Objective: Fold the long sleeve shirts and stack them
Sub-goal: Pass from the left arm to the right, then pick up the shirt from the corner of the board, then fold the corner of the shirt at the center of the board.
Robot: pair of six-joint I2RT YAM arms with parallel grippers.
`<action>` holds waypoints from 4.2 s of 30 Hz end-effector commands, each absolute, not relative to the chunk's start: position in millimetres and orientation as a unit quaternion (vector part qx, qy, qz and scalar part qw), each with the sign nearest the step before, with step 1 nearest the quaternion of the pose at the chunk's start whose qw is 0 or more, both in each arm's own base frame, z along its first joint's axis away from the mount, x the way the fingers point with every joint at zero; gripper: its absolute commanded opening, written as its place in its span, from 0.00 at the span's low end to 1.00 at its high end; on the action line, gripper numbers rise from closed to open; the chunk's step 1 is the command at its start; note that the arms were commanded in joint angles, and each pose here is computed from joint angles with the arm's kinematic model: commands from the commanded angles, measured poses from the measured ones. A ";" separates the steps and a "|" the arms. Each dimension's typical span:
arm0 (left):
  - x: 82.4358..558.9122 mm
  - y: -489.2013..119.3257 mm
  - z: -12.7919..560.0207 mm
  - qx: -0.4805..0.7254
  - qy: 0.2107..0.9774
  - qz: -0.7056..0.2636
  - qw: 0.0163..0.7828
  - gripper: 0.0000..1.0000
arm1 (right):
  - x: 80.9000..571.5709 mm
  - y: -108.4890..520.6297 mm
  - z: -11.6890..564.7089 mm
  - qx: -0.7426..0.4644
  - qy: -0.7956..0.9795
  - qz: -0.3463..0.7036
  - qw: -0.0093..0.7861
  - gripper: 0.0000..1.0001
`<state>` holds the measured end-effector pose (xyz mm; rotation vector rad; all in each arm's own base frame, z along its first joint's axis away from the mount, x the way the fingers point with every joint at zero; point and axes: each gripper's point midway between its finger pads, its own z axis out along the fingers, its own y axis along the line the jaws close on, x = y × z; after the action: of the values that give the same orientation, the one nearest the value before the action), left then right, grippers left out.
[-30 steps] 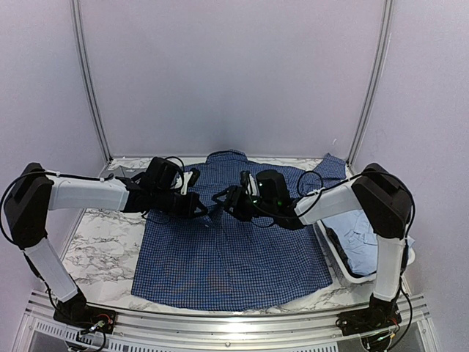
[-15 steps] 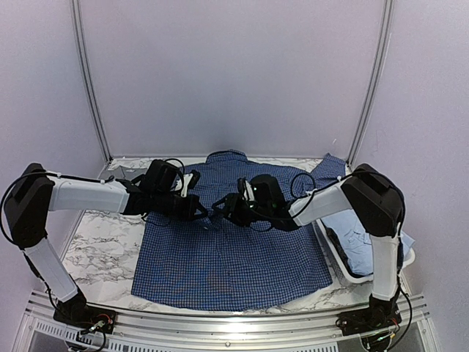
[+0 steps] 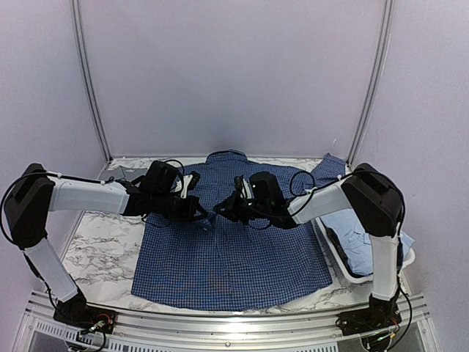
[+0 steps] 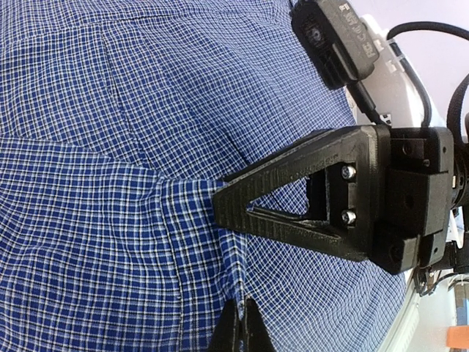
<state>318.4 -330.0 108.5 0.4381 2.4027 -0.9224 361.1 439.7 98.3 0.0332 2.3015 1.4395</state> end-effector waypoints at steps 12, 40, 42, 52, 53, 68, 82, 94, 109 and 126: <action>306.2 -270.3 107.5 0.071 0.940 -0.226 0.246 0.40 | 382.2 442.1 145.2 -0.072 0.833 0.464 0.292 0.00; 111.2 -118.0 16.5 -0.138 0.987 -0.065 0.056 0.23 | 431.9 458.5 270.5 -0.289 0.779 0.318 0.457 0.00; 106.5 -114.2 14.7 -0.141 0.987 -0.063 0.053 0.23 | 431.6 458.0 272.7 -0.290 0.778 0.318 0.458 0.00; 102.0 -116.6 16.3 -0.141 0.986 -0.074 0.050 0.22 | 434.5 457.1 294.4 -0.292 0.768 0.312 0.477 0.00; 103.6 -119.6 17.9 -0.140 0.986 -0.079 0.053 0.22 | 435.3 457.1 296.1 -0.292 0.767 0.311 0.479 0.00; 120.3 -160.2 48.6 -0.081 0.985 -0.133 0.073 0.00 | 454.2 433.7 346.0 -0.276 0.750 0.281 0.532 0.00; 150.0 -230.2 103.6 0.072 0.978 -0.164 0.112 0.00 | 499.3 326.6 420.6 -0.192 0.728 0.190 0.630 0.00; 147.2 -293.7 122.0 0.204 0.955 -0.196 0.085 0.00 | 509.7 253.3 421.9 -0.134 0.750 0.102 0.639 0.00; 134.5 -360.3 119.1 0.300 0.919 -0.254 0.014 0.00 | 517.5 250.6 388.1 -0.141 0.779 0.099 0.603 0.00; 124.5 -366.5 89.9 0.314 0.914 -0.256 -0.012 0.30 | 469.2 290.4 349.0 -0.187 0.803 0.194 0.531 0.00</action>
<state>123.6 -360.9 87.9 0.9718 2.9318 -0.7808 497.3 274.0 336.0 -0.4108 1.9288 0.3613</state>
